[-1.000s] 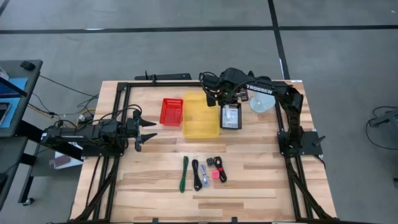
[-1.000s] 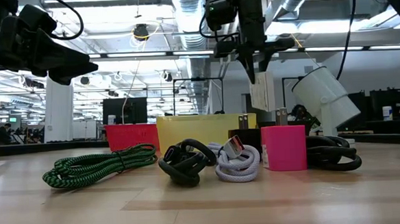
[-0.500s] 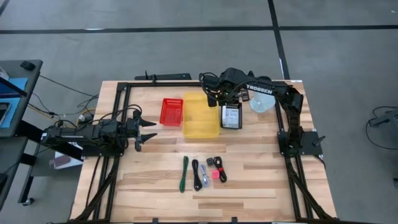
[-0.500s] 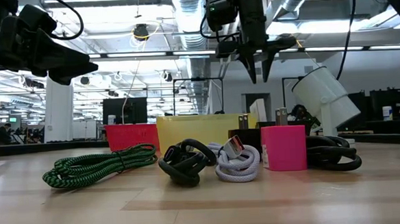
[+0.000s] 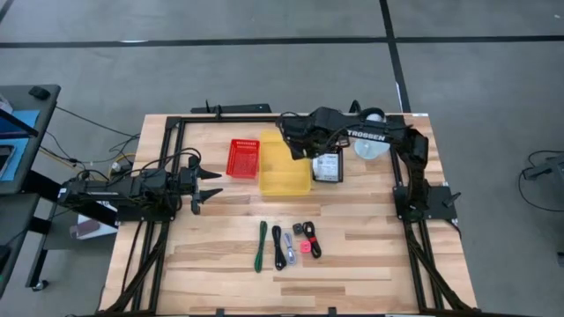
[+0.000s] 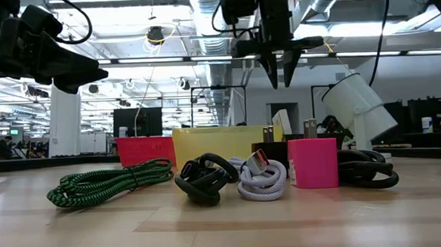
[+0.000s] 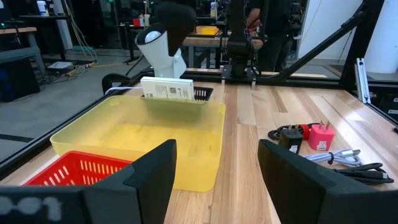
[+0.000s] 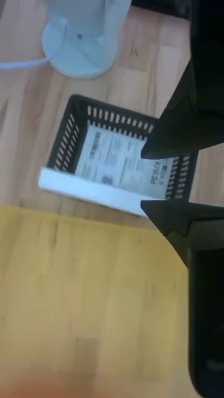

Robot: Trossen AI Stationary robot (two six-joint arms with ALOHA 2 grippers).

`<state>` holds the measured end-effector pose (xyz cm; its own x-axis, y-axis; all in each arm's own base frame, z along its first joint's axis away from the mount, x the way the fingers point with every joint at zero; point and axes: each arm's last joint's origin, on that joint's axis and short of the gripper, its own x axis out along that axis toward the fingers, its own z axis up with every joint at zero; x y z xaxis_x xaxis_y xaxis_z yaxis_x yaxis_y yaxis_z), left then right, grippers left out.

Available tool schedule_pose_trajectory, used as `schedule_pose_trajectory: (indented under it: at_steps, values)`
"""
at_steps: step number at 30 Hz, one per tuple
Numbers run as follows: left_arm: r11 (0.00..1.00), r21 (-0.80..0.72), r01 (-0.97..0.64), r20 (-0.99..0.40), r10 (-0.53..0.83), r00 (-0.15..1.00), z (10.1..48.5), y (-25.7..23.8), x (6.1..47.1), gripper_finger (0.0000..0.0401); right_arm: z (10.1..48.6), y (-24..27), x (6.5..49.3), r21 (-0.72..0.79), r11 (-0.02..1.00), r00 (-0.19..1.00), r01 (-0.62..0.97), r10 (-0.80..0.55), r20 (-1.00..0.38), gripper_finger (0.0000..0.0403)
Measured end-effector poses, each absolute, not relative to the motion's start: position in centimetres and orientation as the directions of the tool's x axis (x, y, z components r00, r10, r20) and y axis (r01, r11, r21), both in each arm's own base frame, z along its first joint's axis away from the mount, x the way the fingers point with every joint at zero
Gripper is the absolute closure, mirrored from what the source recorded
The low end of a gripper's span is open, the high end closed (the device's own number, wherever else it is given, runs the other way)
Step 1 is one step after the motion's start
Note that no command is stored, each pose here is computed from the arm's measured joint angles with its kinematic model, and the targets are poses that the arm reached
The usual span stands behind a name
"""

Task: Pick and place items into bin
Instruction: Put the right black charger cable into the yellow bin

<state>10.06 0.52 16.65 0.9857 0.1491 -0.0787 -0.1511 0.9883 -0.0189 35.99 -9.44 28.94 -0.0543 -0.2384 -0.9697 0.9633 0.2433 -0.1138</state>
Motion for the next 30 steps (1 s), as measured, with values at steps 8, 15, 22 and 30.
schedule_pose_trajectory:
  at_steps: [8,15,22,30]
  values:
    - [0.988,-0.019,-0.151,-0.079,0.149,0.986,16.6,0.5,10.1,0.0181,29.9,-2.9,36.5,-0.166,0.392,-0.006,0.905,-0.378,-0.926,0.0290]
    - [0.988,-0.019,-0.151,-0.079,0.149,0.986,16.6,0.5,10.1,0.0181,32.2,5.6,34.6,-0.210,0.539,0.143,0.816,-0.538,-0.831,0.0289]
    - [0.988,-0.019,-0.151,-0.079,0.149,0.986,16.6,0.5,10.1,0.0181,32.8,11.8,32.7,-0.142,0.616,0.271,0.775,-0.526,-0.806,0.0289]
    - [0.989,-0.019,-0.150,-0.079,0.148,0.986,16.6,0.5,10.1,0.0181,31.5,17.0,31.7,-0.130,0.702,0.346,0.700,-0.493,-0.798,0.0289]
